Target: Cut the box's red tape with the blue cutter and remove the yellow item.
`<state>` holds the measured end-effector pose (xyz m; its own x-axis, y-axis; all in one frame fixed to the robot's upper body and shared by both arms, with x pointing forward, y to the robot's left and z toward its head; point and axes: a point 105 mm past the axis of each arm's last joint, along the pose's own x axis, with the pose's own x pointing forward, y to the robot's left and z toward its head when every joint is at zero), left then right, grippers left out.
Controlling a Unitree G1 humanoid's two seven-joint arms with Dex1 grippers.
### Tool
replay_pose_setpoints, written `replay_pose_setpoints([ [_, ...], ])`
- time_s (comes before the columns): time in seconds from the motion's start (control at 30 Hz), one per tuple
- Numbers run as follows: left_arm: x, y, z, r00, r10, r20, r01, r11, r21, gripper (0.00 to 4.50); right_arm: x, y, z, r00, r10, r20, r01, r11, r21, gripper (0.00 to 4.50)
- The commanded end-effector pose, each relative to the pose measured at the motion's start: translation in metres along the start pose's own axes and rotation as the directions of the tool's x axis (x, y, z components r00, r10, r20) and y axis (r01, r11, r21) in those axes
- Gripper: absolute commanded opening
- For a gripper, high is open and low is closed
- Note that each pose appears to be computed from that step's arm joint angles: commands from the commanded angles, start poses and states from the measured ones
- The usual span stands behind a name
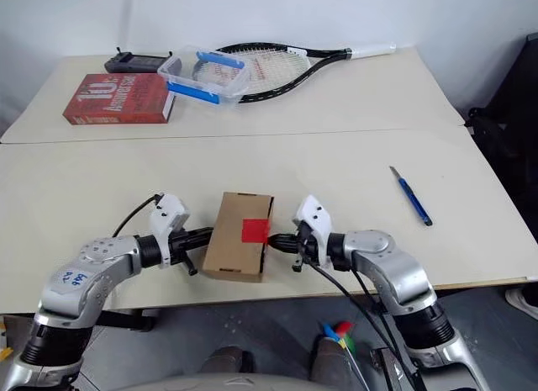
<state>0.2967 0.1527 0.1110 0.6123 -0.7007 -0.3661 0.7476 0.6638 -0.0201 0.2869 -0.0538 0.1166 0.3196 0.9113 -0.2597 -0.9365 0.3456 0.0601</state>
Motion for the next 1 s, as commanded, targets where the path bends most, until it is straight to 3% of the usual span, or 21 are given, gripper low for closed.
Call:
replay_pose_setpoints([
  [0.03, 0.001, -0.023, 0.006, 0.994, -0.109, 0.021, 0.109, 0.994, 0.018, 0.0, 0.002, 0.004, -0.002, 1.0, -0.001, -0.007, 0.001, 1.0, -0.021, 0.03],
  [0.43, -0.003, -0.025, 0.001, 0.992, -0.129, -0.017, 0.129, 0.991, 0.02, 0.0, -0.002, -0.012, 0.006, 0.998, -0.063, 0.02, 0.064, 0.997, -0.045, 0.03],
  [0.6, -0.023, -0.01, -0.001, 0.985, -0.135, -0.105, 0.142, 0.988, 0.055, 0.0, -0.044, -0.027, 0.016, 0.988, -0.153, 0.029, 0.152, 0.988, 0.037, 0.03],
  [0.7, -0.04, -0.008, 0.009, 0.97, -0.208, -0.124, 0.216, 0.975, 0.058, 0.0, -0.067, -0.021, 0.028, 0.99, -0.14, 0.024, 0.136, 0.984, 0.114, 0.6],
  [0.77, -0.048, -0.012, 0.032, 0.954, -0.29, -0.074, 0.296, 0.951, 0.09, 0.0, -0.079, -0.01, 0.036, 0.995, -0.104, 0.01, 0.1, 0.977, 0.187, 1.15],
  [0.87, -0.049, -0.019, 0.06, 0.928, -0.372, -0.005, 0.37, 0.92, 0.131, 0.0, -0.083, 0.004, 0.047, 0.999, -0.05, 0.018, 0.043, 0.956, 0.289, 2.17],
  [1.0, -0.032, -0.024, 0.076, 0.915, -0.402, 0.031, 0.389, 0.9, 0.195, 0.0, -0.071, 0.011, 0.057, 0.998, -0.051, 0.027, 0.039, 0.945, 0.326, 3.58],
])
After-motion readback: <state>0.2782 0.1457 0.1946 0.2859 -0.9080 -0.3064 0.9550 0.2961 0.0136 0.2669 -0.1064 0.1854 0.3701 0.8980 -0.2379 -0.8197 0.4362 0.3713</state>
